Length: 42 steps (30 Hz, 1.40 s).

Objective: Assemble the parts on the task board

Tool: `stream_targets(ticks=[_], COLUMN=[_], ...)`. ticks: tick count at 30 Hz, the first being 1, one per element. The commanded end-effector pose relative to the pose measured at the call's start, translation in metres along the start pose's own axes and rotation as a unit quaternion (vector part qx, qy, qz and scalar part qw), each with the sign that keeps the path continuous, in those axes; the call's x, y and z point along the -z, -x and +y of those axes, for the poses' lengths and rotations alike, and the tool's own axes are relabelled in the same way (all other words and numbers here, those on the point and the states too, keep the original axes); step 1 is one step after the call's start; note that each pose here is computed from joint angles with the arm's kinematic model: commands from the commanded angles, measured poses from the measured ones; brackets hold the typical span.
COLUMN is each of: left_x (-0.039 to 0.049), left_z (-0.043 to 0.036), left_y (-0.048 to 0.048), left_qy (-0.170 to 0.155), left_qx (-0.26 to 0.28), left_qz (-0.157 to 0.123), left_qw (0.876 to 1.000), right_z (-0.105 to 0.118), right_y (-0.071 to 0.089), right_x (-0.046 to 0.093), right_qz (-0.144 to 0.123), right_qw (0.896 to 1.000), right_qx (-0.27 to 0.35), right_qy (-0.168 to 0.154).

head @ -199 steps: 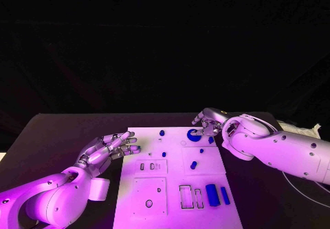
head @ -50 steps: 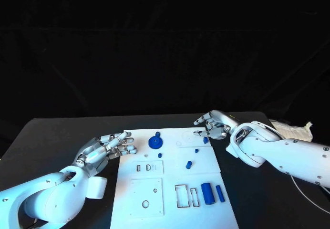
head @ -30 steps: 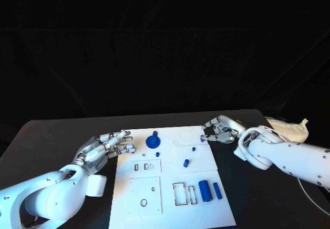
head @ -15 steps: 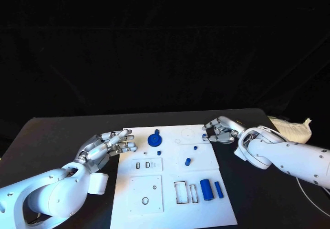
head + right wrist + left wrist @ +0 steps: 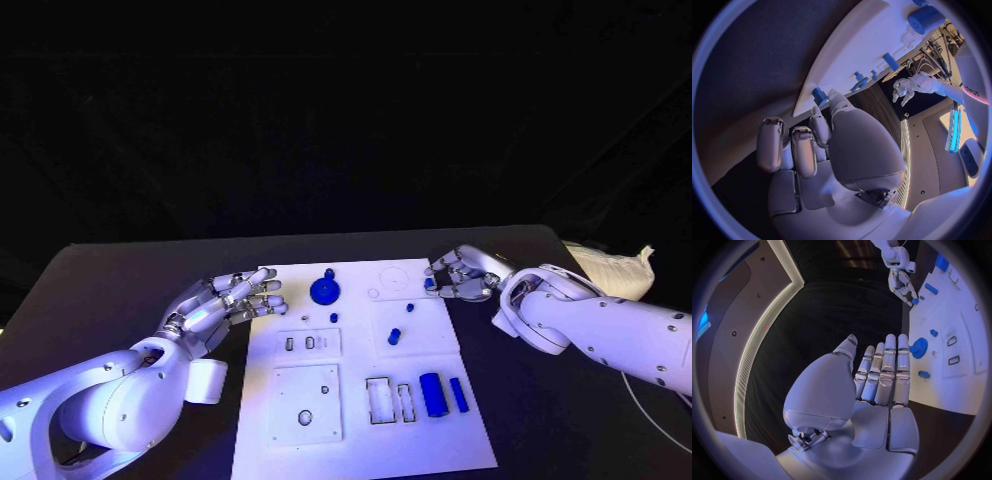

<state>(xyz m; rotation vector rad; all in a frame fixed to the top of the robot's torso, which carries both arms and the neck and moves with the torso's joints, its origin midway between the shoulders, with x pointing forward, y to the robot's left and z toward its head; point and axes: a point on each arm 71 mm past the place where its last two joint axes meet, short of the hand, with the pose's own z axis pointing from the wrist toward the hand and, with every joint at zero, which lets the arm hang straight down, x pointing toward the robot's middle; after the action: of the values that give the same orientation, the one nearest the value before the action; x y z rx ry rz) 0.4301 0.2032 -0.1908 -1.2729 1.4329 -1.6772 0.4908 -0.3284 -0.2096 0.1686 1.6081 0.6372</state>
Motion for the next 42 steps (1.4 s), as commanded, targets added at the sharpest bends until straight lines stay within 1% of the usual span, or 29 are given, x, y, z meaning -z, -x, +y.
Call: stream_targets(ticks=[1, 17, 29, 34, 42], left_x=[-0.0002, -0.0003, -0.0004, -0.0005, -0.0011], left_z=[-0.0003, -0.0001, -0.0001, 0.0000, 0.0004], left_y=[-0.0022, -0.0018, -0.0017, -0.0019, -0.0019], left_qy=[-0.002, -0.002, -0.001, -0.001, -0.001], left_qx=[0.005, 0.005, 0.005, 0.005, 0.005], left_qz=[0.010, 0.009, 0.009, 0.009, 0.009], left_qw=[1.000, 1.000, 1.000, 1.000, 1.000], right_z=[0.002, -0.002, 0.000, 0.001, 0.008], right_y=[-0.004, -0.006, -0.009, -0.009, -0.007], right_x=[0.000, -0.003, -0.006, -0.007, -0.008], right_qz=[0.011, 0.012, 0.013, 0.005, -0.022], right_qw=[1.000, 1.000, 1.000, 1.000, 0.999], right_qx=[0.005, 0.008, 0.010, 0.016, 0.024], right_qy=[0.009, 0.005, 0.002, -0.001, 0.003])
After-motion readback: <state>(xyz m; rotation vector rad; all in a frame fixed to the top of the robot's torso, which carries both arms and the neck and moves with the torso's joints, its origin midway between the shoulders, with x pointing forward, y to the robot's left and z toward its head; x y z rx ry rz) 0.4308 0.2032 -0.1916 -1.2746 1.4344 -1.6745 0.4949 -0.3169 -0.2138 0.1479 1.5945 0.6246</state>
